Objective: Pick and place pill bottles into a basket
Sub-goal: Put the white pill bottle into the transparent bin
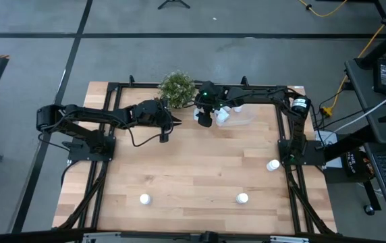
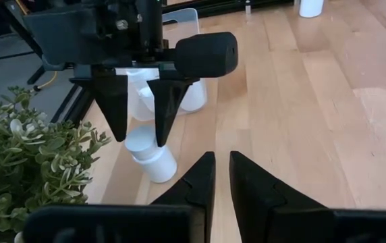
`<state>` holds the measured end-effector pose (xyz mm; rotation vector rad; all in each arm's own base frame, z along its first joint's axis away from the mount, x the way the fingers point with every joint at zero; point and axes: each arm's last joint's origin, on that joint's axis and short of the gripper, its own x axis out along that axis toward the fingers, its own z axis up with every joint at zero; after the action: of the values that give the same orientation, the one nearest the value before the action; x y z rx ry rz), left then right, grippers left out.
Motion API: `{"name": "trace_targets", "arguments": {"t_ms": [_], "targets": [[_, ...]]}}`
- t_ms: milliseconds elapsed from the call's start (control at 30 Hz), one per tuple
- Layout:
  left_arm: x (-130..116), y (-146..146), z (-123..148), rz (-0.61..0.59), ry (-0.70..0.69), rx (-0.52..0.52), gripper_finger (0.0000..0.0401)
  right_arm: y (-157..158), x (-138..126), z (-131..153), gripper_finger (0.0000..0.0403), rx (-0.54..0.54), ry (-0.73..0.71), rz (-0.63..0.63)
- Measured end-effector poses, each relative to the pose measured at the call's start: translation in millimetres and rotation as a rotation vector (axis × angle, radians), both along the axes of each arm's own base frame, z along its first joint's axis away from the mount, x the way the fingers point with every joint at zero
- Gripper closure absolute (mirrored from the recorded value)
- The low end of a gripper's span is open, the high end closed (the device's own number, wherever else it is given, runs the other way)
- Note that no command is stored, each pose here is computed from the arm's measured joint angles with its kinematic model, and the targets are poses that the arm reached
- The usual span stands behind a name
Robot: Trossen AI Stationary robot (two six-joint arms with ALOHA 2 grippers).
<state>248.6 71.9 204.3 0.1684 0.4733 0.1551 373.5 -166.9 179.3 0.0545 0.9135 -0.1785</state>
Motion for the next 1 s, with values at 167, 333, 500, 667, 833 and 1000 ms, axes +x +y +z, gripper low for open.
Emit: {"name": "trace_targets", "arguments": {"t_ms": [167,333,500,667,833,1000], "targets": [[0,0,0,0.0,0.0,0.0,0.0365,1,-1,-2,0.0161,0.002,0.003,0.001],[0,0,0,0.0,0.0,0.0,0.0362,0,0,-4,0.0161,0.002,0.004,0.001],[0,0,0,0.001,0.0,0.0,0.0362,0,0,-4,0.0161,0.001,0.002,0.001],[0,0,0,0.0,0.0,0.0,0.0365,0,0,-4,0.0161,0.001,0.002,0.001],[0,0,0,0.001,0.0,0.0,0.0363,0,0,-5,0.0172,0.001,0.004,0.002],[0,0,0,0.001,0.0,0.0,0.0365,-1,3,-13,0.0222,0.01,0.016,0.003]]}}
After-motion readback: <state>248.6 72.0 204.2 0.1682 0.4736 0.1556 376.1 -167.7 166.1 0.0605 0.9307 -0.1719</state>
